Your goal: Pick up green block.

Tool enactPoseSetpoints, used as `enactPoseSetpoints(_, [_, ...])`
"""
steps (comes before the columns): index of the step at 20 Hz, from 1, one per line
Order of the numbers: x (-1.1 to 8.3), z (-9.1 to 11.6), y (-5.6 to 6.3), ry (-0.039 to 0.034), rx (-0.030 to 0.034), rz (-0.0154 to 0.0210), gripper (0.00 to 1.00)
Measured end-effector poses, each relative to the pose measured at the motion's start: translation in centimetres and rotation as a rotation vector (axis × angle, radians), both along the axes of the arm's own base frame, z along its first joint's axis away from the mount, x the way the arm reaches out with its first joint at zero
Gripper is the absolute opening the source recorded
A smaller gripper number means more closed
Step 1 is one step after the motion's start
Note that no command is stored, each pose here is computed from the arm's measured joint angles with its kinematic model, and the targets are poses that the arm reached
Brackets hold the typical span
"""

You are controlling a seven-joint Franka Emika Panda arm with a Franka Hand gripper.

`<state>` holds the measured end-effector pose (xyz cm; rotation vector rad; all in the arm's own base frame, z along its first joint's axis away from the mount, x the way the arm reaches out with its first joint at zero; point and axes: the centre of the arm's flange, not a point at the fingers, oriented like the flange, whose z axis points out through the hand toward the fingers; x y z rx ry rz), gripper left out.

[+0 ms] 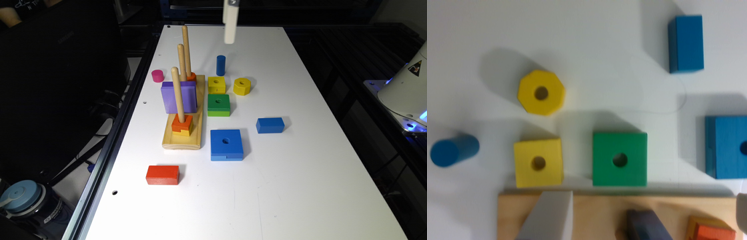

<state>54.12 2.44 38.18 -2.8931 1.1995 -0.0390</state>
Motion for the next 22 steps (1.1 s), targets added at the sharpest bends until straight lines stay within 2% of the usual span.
enactPoseSetpoints(2, [0.31,-0.2,0.0,0.0022,-0.0002,-0.0006,1.0])
enactPoseSetpoints(10, [0.31,-0.1,0.0,0.0021,-0.0008,-0.0006,1.0])
enactPoseSetpoints(13, [0.28,-0.5,0.0,0.0088,-0.0005,-0.0005,1.0])
enactPoseSetpoints(17, [0.28,-0.6,0.0,0.011,-0.0003,-0.0004,1.0])
enactPoseSetpoints(22, [0.46,-2.2,-0.1,0.028,0.0013,0.0011,1.0])
